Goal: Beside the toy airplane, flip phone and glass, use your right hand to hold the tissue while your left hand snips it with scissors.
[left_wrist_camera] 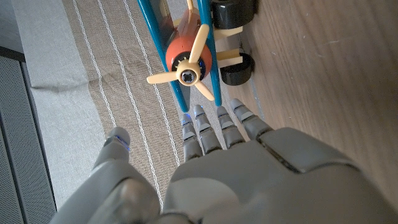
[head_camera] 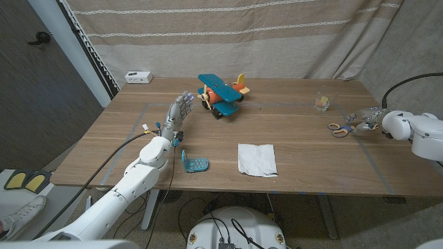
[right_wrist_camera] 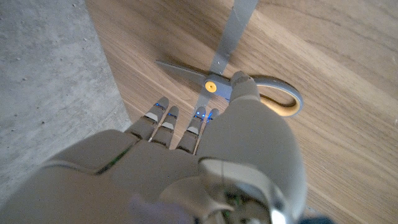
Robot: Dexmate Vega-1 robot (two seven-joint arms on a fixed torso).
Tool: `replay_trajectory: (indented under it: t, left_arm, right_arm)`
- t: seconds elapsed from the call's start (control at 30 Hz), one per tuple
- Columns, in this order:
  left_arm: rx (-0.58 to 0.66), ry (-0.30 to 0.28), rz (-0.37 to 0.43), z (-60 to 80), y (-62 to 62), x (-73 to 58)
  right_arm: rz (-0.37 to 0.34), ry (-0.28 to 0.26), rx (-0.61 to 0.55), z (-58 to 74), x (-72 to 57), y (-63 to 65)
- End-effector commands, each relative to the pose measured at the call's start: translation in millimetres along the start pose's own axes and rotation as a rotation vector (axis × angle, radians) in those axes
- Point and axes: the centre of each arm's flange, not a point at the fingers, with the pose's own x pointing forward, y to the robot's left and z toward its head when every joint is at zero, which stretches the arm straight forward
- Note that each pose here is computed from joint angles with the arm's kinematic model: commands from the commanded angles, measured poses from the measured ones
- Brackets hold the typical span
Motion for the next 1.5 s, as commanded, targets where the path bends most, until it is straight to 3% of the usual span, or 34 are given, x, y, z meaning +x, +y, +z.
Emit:
replay_trajectory:
  t: [0.03, 0.77, 1.5]
  left_arm:
    - [0.004, 0.002, -0.007, 1.7, -2.0, 1.4]
    - [0.008, 0.008, 0.008, 2.0, -1.6, -2.7]
    - [0.005, 0.015, 0.01, -1.0, -1.6, -3.8]
  right_arm:
    - [0.008, 0.009, 0.002, -2.6, 2.7, 2.9]
    - [-0.004, 0.001, 0.013, -0.1, 11.8, 5.9]
    - [0.028, 0.004, -0.001, 2.7, 18.0, 10.5]
